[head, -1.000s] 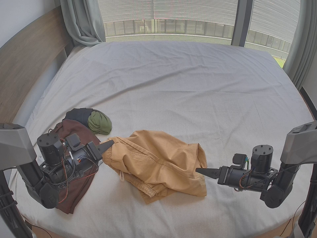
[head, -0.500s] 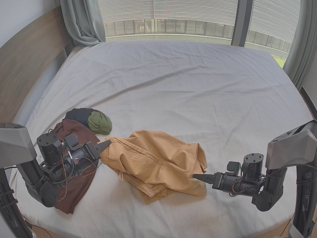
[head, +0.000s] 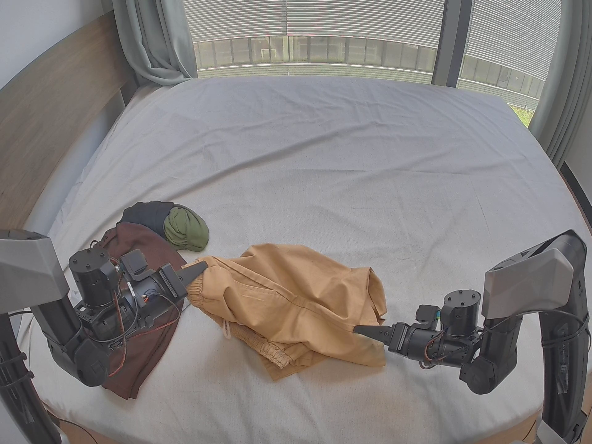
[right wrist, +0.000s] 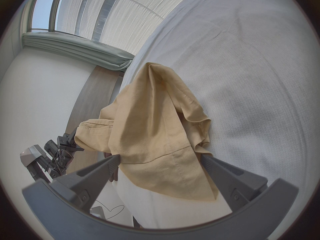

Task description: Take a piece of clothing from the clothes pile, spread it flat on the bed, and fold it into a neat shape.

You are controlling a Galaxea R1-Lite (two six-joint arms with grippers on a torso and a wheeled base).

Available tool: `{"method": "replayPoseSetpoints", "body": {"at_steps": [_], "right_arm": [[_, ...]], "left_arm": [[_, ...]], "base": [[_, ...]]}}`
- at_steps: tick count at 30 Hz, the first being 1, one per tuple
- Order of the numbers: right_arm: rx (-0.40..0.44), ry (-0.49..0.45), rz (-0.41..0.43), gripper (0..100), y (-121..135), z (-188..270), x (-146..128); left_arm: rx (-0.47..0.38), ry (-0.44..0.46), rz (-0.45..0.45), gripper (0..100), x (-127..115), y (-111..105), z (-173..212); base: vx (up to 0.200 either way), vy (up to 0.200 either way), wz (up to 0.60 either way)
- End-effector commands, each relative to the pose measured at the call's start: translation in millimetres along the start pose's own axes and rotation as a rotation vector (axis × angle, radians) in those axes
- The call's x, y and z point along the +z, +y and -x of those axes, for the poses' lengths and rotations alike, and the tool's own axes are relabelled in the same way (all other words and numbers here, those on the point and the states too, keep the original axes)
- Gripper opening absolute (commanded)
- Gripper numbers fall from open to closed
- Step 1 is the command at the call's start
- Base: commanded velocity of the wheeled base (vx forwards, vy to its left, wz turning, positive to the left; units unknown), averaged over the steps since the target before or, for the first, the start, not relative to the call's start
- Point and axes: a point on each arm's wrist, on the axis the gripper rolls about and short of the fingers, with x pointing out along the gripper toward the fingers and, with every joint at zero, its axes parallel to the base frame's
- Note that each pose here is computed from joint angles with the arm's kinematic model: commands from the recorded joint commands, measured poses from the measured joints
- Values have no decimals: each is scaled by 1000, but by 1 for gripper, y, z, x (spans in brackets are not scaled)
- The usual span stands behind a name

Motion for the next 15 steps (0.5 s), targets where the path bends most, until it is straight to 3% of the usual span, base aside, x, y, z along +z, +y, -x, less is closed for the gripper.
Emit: {"method": "replayPoseSetpoints", "body": {"at_steps": [1,9,15], "right_arm": [[14,0,7,100,5,2,1],[69,-23,35,100,27,18,9],[136,27,51,100,43,34,6]], "left_arm": [[1,2,2,0,-1,1,0],[7,10,5,0,-3,3,-2],[8,9,6,0,-3,3,-1]], "base": [[0,0,0],[0,0,0],[0,0,0]]}}
